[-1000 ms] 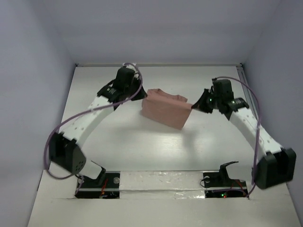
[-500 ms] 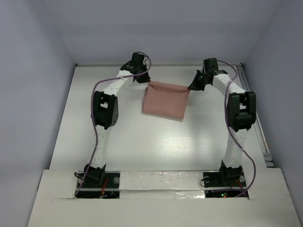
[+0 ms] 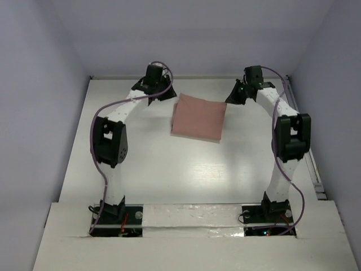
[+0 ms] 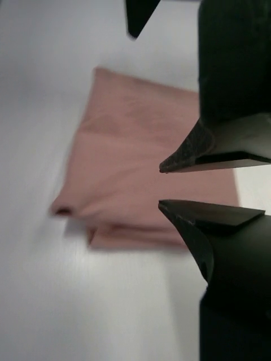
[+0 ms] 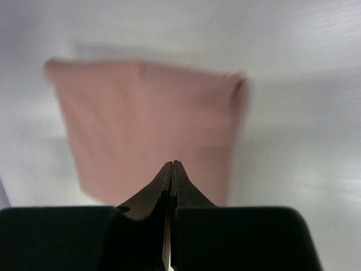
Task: Fold and stack the t-shirts
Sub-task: Fold the tshirt
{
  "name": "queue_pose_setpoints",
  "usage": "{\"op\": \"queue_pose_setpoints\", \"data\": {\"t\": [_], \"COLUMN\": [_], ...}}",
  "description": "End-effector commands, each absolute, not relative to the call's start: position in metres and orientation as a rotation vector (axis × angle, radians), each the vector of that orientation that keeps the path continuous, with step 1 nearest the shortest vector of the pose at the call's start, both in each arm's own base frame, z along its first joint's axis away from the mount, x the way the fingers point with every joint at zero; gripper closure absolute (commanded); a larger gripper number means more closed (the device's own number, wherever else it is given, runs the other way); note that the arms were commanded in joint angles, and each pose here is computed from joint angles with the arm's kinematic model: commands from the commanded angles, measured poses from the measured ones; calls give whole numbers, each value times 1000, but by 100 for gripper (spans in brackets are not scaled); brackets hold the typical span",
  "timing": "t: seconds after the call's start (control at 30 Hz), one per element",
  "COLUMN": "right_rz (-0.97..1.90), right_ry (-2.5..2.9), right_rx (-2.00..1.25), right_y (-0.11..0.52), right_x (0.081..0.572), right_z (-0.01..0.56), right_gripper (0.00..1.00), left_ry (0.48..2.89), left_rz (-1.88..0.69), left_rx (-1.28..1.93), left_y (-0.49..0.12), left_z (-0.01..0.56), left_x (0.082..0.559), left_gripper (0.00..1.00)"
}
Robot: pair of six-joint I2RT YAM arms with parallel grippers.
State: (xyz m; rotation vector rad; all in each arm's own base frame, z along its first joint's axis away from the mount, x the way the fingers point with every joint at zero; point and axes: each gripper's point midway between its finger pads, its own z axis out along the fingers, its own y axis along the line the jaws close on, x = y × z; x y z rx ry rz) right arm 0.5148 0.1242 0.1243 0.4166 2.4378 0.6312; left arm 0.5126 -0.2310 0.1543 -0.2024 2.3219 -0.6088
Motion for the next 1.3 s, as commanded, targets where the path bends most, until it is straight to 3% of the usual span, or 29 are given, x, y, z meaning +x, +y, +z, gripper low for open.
{"op": "queue_pose_setpoints", "data": {"t": [0.0, 0.2, 0.33, 0.5, 0.67, 0.9, 1.1, 1.27], "right_rz": [772, 797, 748, 719, 764, 911, 985, 1031], "right_ry": [2393, 2559, 2634, 2654, 2628, 2473, 2418, 2429], "right_rx": [217, 271, 299, 306, 261, 145, 175, 235], "right_y": [189, 201, 191, 184, 187, 208, 217, 214], "right_x": [474, 417, 393, 379, 373, 412, 481, 522], "right_z": [151, 72, 35, 22, 41, 121, 114, 86], "right_gripper": [100, 100, 100, 100, 100, 100, 100, 100], "left_ry": [2259, 2464, 2555, 2564, 2506, 2329, 2330, 2365], "left_rz": [-835, -738, -680, -742, -764, -781, -741, -664], "left_rx": [6, -50, -87, -144, -139, -117, -152, -247], "left_y": [-286, -264, -247, -233, -227, -241, -249, -222], "left_z": [166, 60, 18, 18, 53, 134, 120, 83], "left_x": [465, 450, 418, 369, 356, 404, 459, 492], "left_gripper": [78, 91, 93, 94, 93, 86, 86, 87]}}
